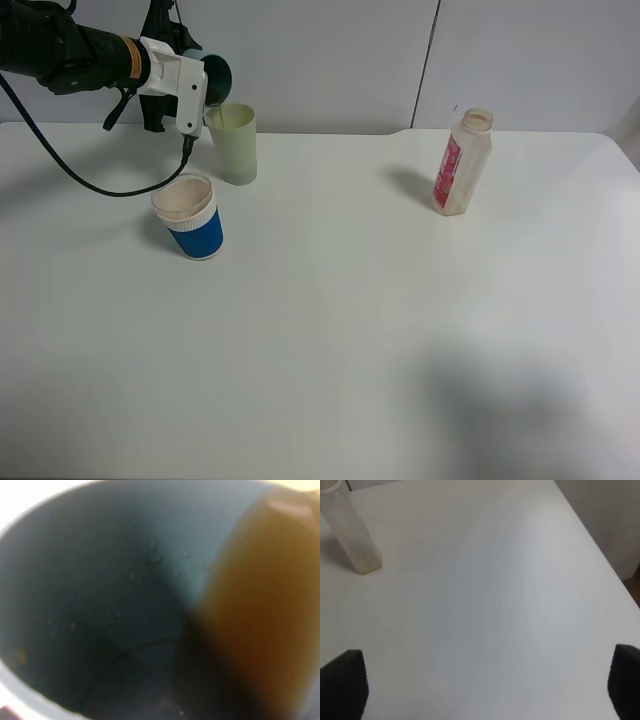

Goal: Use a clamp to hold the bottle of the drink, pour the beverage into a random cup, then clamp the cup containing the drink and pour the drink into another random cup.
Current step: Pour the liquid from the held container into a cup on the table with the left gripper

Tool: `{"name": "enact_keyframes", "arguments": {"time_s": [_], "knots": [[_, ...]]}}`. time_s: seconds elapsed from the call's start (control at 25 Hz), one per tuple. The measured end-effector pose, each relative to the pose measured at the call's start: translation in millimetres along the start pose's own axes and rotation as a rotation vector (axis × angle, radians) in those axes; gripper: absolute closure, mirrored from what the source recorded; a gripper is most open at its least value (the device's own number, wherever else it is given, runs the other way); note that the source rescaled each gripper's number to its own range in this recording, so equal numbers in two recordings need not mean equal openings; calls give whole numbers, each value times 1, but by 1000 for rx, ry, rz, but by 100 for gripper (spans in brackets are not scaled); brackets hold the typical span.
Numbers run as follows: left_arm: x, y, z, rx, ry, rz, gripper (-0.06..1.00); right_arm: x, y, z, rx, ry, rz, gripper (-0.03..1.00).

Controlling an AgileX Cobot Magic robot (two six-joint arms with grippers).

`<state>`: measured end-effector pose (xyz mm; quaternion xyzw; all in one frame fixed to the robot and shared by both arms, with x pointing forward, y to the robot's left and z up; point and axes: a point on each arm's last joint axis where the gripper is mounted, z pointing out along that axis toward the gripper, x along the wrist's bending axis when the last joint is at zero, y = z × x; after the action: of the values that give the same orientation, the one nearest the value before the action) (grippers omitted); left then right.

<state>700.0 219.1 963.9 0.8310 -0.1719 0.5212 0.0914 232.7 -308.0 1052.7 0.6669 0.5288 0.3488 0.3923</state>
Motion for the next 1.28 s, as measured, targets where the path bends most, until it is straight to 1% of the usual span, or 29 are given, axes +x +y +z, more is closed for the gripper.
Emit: {"name": "enact_keyframes", "arguments": {"time_s": [0.2, 0.64, 0.92, 1.2, 1.28], "knots": [[0, 0, 0, 0, 0, 24, 93, 0, 0, 0, 0, 0, 0, 0], [0, 1, 0, -5, 2, 29, 93, 0, 0, 0, 0, 0, 0, 0], [2, 8, 1, -18, 5, 37, 93, 0, 0, 0, 0, 0, 0, 0], [14, 7, 1, -14, 40, 44, 93, 0, 0, 0, 0, 0, 0, 0], [15, 7, 1, -15, 41, 44, 93, 0, 0, 0, 0, 0, 0, 0]]}}
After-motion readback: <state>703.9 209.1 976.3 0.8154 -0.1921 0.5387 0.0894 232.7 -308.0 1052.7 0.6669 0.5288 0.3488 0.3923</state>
